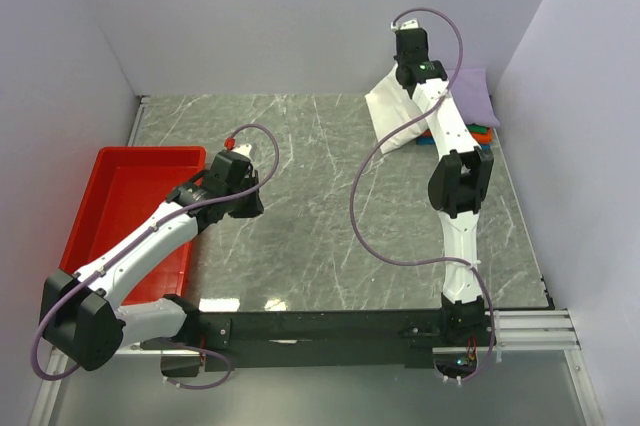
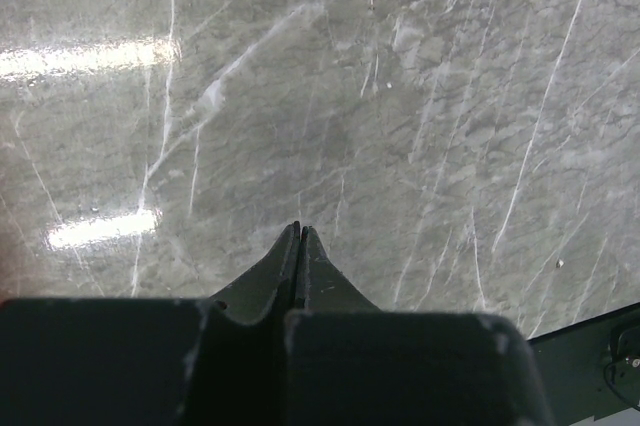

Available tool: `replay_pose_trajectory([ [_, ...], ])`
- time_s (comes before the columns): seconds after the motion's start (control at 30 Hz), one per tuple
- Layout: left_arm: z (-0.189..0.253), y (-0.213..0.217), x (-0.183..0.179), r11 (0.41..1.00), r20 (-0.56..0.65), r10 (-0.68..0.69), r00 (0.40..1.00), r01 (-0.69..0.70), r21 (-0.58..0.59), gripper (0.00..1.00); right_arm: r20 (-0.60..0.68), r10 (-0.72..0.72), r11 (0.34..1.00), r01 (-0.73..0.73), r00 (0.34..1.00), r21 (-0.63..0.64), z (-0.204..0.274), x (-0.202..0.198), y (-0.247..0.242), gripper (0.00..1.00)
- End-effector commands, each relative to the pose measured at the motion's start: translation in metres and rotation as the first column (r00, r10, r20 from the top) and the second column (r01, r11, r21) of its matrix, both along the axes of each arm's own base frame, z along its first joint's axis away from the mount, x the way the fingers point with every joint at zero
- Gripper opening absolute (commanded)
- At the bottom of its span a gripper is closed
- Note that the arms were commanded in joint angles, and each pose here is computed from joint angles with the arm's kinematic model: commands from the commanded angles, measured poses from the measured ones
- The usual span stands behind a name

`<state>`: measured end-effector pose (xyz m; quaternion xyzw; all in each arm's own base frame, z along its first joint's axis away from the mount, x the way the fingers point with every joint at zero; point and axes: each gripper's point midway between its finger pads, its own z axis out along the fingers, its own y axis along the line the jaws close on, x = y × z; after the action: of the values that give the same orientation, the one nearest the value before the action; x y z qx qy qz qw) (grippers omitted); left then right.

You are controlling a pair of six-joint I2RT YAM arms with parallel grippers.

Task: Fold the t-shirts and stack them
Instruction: Neatly place the folded tshirt to the corner

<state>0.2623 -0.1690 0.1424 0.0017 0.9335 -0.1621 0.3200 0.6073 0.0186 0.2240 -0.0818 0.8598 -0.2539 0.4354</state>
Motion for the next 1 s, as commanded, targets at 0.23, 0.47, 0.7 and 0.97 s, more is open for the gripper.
replay_pose_trajectory([
  [0.23, 0.007, -0.007, 0.004, 0.999, 0.037, -0.031, 0.999, 0.032, -0.031, 0.01, 0.325, -0.042, 0.999, 0.050, 0.945, -0.015, 0.137, -0.007, -0.017, 0.00],
  [0.47, 0.007, -0.010, 0.002, 0.998, 0.031, -0.043, 0.999, 0.045, -0.049, 0.01, 0.373, -0.058, 0.996, 0.080, 0.926, -0.043, 0.165, -0.016, -0.024, 0.00],
  [0.7, 0.006, -0.011, 0.001, 0.997, 0.027, -0.046, 0.999, 0.048, -0.053, 0.01, 0.422, -0.067, 0.994, 0.097, 0.904, -0.051, 0.190, -0.025, -0.028, 0.00],
  [0.97, 0.007, -0.012, 0.000, 0.997, 0.026, -0.050, 0.998, 0.052, -0.058, 0.01, 0.469, -0.078, 0.993, 0.113, 0.880, -0.046, 0.214, -0.034, -0.032, 0.00],
])
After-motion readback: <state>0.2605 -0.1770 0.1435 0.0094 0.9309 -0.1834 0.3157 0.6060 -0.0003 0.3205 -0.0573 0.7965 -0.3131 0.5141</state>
